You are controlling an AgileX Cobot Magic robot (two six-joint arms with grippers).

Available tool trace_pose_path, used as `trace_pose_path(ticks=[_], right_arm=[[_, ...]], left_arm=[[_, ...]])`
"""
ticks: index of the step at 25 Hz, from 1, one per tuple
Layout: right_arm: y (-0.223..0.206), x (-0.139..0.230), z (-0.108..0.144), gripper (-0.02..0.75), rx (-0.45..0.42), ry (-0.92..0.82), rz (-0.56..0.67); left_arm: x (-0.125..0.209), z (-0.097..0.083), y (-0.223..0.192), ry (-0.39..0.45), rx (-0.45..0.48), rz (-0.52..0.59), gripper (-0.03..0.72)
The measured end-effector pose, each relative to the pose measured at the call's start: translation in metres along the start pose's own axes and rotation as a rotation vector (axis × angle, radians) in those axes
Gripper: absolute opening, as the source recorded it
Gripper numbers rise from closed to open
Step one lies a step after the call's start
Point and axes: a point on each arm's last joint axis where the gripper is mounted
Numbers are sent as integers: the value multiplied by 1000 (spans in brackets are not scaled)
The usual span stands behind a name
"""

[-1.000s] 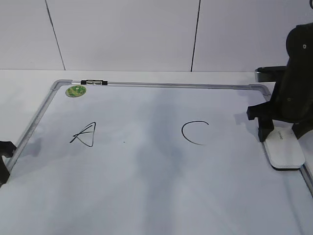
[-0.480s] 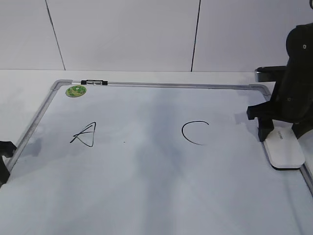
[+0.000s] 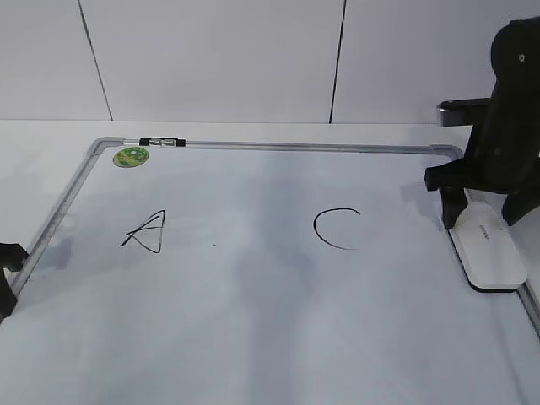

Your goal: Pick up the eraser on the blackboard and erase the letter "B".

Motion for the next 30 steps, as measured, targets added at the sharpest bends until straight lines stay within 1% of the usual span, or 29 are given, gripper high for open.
trace_pose_path(ticks=[2,4,7,9,11,13,14,16,18,21,23,25,28,30], right_arm=[[9,-4,1,635,-4,3,3],[18,-8,3,633,-33,7,-7],[41,-10,3,631,-88,14,-58],[58,-9,2,630,-119,19,-106],[75,-5,-1,629,-144,23,-145],[89,-2,-4,625,-159,33,-180],[97,1,-6,622,-166,35,-198],[113,6,-11,618,-180,35,-239],[132,13,-16,615,-199,33,-291],[165,26,-25,605,-233,37,-386],[188,37,-33,600,-259,55,-468],[211,52,-42,596,-283,64,-563],[235,79,-55,596,-313,70,-685],[241,98,-63,596,-323,76,-737]], left_arm=[[0,0,0,0,0,0,89],[0,0,0,0,1,2,95],[0,-1,3,-3,-1,-5,141],[2,-1,6,-15,-12,-12,204],[10,-3,10,-33,-10,18,306],[17,-6,17,-46,-7,40,384],[19,-7,24,-56,-11,30,415],[23,-10,38,-70,-23,-9,446],[27,-15,57,-85,-38,-74,458],[37,-23,90,-111,-70,-209,464],[47,-29,112,-128,-97,-319,465],[59,-36,139,-147,-132,-463,465],[81,-45,172,-172,-181,-662,465],[96,-51,189,-186,-205,-770,465]])
Point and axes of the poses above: a point on each arm's last joint axis where the gripper is mounted, y pointing back along that axis away from the gripper, z along the wrist's bending axis when the last joint is at zero, x = y × z, and after that the axes turned 11 degrees about -y, right-handed
